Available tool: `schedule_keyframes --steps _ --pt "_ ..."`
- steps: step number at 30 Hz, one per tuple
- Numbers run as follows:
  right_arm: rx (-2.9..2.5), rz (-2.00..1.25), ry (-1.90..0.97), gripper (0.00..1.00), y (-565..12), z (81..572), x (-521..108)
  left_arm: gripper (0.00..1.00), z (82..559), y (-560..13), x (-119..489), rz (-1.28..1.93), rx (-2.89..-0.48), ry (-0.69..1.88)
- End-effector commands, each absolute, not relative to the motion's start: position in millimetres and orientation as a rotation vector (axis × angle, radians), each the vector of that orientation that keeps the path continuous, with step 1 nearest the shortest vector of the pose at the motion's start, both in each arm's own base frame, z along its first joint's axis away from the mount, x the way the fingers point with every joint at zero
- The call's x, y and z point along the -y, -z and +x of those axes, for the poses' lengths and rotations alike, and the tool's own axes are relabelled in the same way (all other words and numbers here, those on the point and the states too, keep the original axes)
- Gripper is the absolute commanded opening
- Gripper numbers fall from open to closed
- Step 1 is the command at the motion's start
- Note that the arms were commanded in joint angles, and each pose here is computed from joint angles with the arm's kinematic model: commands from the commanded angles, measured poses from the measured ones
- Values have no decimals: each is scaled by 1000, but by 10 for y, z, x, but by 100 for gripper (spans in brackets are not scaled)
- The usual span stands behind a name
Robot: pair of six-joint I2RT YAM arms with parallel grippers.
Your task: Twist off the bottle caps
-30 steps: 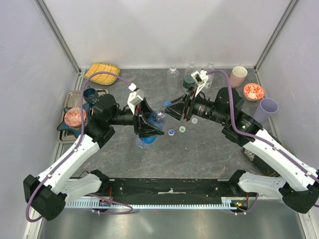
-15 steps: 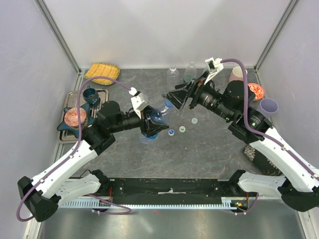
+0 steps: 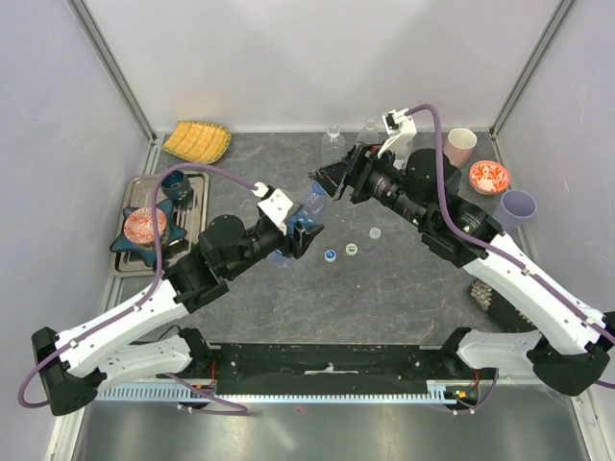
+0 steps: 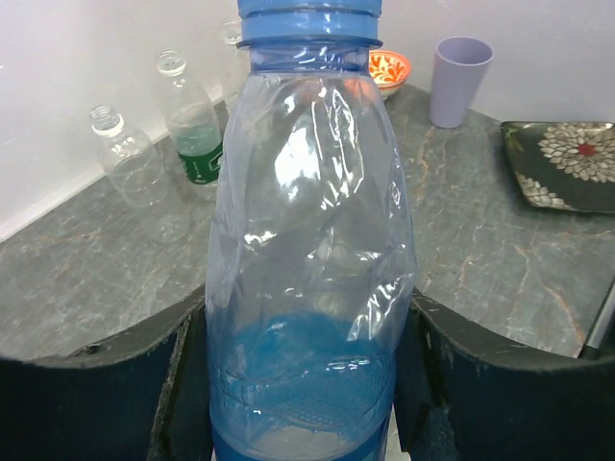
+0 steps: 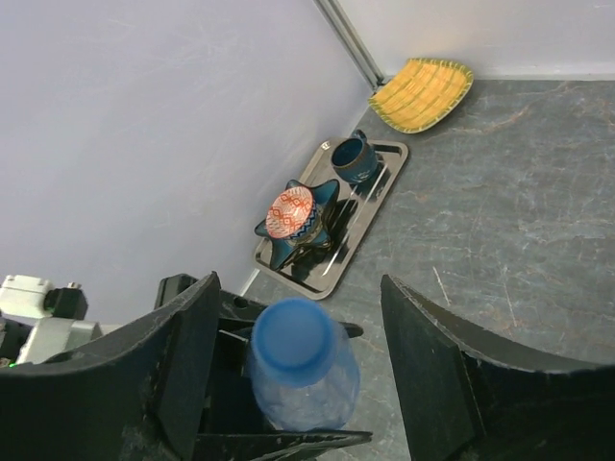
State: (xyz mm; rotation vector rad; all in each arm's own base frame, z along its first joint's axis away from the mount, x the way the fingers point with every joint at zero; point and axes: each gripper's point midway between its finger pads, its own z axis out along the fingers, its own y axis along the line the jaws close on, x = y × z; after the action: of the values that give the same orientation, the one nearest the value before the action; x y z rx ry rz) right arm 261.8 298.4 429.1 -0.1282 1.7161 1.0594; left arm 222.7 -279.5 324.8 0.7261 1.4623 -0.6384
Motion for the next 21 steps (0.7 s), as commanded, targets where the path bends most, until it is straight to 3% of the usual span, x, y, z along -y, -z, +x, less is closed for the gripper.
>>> schedule_keyframes --steps 1,10,21 --pt "-1642 -116 -1108 73 -4559 2555 -3013 42 2367 -3361 2716 678 -1425 525" --pt "-1683 -122 -1078 56 -4368 2609 -3067 41 2361 -3381 2714 672 -1423 523" --pt "-1707 -115 -1047 57 -4255 2659 -3065 41 2353 -3379 2703 670 -1422 523"
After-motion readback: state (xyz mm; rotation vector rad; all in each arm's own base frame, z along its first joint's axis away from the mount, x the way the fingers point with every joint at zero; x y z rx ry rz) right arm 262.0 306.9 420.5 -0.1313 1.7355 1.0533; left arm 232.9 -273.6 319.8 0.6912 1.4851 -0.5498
